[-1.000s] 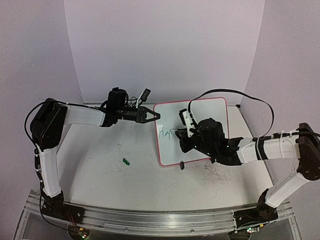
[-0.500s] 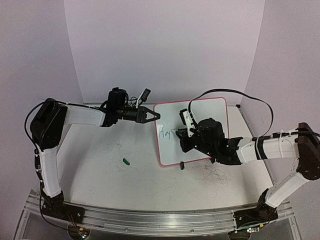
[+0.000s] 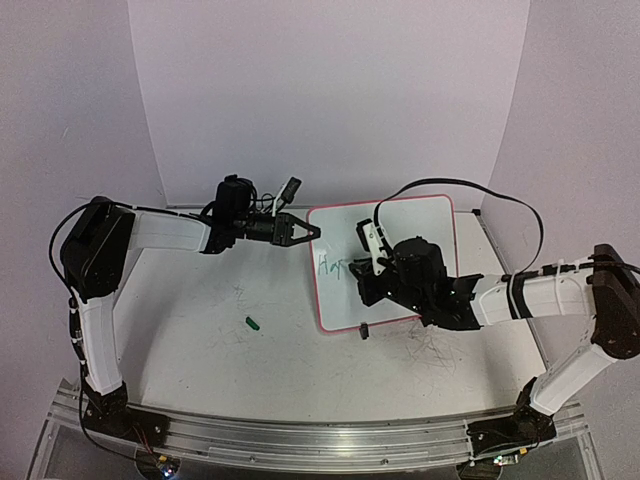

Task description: Write a sentence on the whiteboard

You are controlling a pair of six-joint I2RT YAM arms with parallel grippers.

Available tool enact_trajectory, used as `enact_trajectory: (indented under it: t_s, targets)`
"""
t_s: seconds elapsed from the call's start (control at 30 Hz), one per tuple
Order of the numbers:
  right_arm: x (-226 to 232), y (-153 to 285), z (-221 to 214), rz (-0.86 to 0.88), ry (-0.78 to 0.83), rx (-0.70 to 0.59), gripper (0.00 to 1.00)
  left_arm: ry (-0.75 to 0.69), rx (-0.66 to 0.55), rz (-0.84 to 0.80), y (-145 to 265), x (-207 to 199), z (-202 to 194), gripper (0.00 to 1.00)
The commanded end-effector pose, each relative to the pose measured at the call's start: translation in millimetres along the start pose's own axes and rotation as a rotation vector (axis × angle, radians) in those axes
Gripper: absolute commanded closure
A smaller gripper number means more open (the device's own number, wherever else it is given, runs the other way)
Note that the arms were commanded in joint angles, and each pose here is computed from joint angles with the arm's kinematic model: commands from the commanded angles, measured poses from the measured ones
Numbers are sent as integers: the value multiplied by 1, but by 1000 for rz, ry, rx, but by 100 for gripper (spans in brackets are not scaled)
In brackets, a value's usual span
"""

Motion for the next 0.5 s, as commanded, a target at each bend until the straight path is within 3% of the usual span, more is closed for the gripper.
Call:
enact_trajectory:
  t_s: [0.0, 0.47]
  targets:
    - [-4, -2, 11, -64, -27, -48, 100, -13, 26, -14, -11, -8, -7, 100]
    - [-12, 10, 1, -104, -33, -18, 100, -11, 26, -15, -11, -8, -7, 100]
Point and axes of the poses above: each gripper's point midway between its finger pads, its own y axis back along the fingers, its own x axis along the line the jaws close on, z = x × y, the point moved 10 cm from there along y, back along the fingers, and after that the axes turned 8 degrees about -y, right-handed, at the moved point
